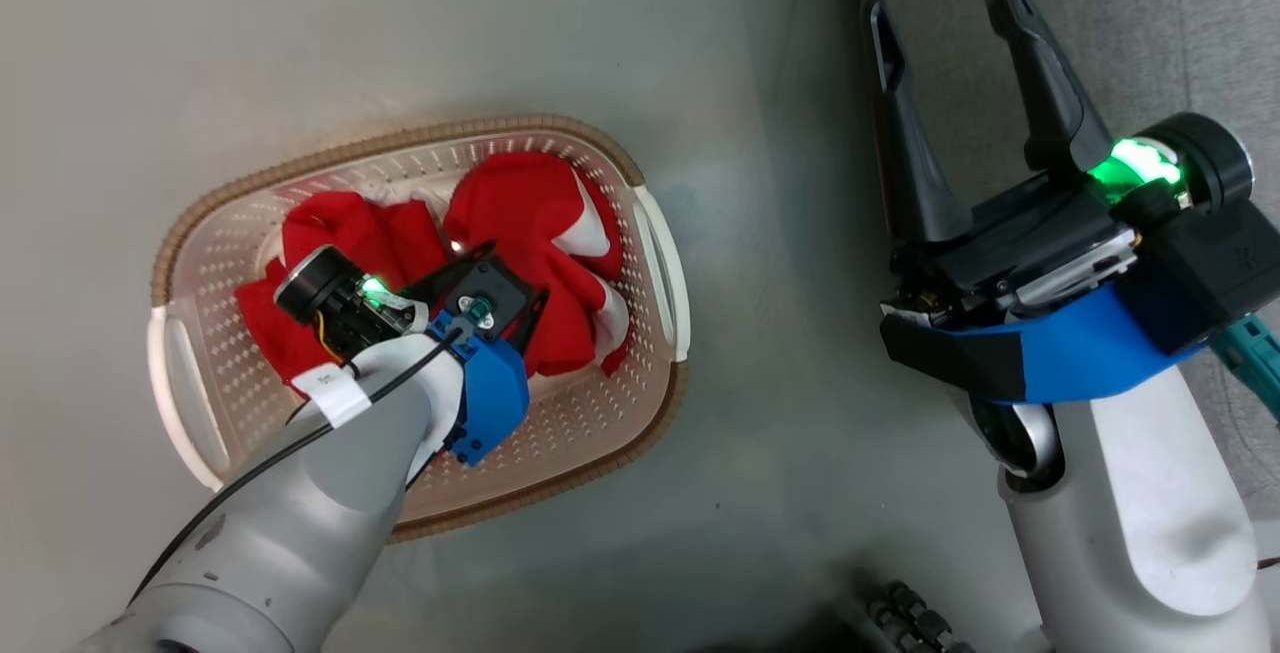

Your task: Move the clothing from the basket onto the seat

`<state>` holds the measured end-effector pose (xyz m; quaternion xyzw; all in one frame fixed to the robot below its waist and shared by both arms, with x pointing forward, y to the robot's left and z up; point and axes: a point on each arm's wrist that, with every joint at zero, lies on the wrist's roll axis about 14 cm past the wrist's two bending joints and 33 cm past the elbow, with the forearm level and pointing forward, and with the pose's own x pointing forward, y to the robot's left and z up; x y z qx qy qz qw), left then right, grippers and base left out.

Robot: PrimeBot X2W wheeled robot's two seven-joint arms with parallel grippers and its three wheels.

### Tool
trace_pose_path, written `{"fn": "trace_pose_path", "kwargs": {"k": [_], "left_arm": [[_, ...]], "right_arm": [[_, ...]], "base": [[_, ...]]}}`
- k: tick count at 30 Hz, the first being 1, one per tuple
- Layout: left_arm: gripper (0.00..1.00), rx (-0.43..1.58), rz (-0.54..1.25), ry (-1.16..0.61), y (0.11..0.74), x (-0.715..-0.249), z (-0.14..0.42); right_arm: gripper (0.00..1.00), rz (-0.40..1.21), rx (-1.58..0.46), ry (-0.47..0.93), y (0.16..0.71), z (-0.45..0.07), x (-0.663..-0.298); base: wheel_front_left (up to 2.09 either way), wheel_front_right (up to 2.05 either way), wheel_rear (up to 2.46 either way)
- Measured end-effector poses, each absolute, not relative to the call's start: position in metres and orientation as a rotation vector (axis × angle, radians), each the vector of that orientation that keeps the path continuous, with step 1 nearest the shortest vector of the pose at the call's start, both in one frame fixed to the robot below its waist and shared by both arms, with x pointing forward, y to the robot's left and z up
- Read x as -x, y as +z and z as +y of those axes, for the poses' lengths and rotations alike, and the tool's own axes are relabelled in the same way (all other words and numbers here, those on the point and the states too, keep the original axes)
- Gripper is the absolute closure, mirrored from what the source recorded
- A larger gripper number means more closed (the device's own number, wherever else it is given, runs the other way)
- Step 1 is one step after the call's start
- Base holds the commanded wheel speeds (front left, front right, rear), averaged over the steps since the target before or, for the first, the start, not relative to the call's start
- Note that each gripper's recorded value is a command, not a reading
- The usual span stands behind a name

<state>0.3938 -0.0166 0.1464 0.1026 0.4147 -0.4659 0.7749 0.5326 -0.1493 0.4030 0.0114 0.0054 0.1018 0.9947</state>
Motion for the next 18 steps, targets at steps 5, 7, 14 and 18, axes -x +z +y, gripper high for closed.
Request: {"fn": "trace_pose_path", "kwargs": {"k": [5, 7, 14, 18], "left_arm": [[0.00, -0.252, 1.002, -1.027, 0.116, -0.383, -0.008], [0.00, -0.274, 1.038, -1.028, 0.105, -0.382, -0.002], [0.00, -0.213, 1.115, -1.034, 0.087, -0.369, -0.008], [0.00, -0.216, 1.129, -1.053, 0.080, -0.368, -0.012]], "right_arm": [[0.00, 0.032, -0.020, 0.214, 0.383, -0.147, -0.541], [0.00, 0.043, -0.023, 0.219, 0.374, -0.146, -0.542], [0.00, 0.084, -0.032, 0.233, 0.346, -0.140, -0.544], [0.00, 0.100, -0.035, 0.236, 0.335, -0.138, -0.544]], "base": [[0.00, 0.00, 0.00], [0.00, 0.00, 0.00], [0.00, 0.00, 0.00], [0.00, 0.00, 0.00]]}}
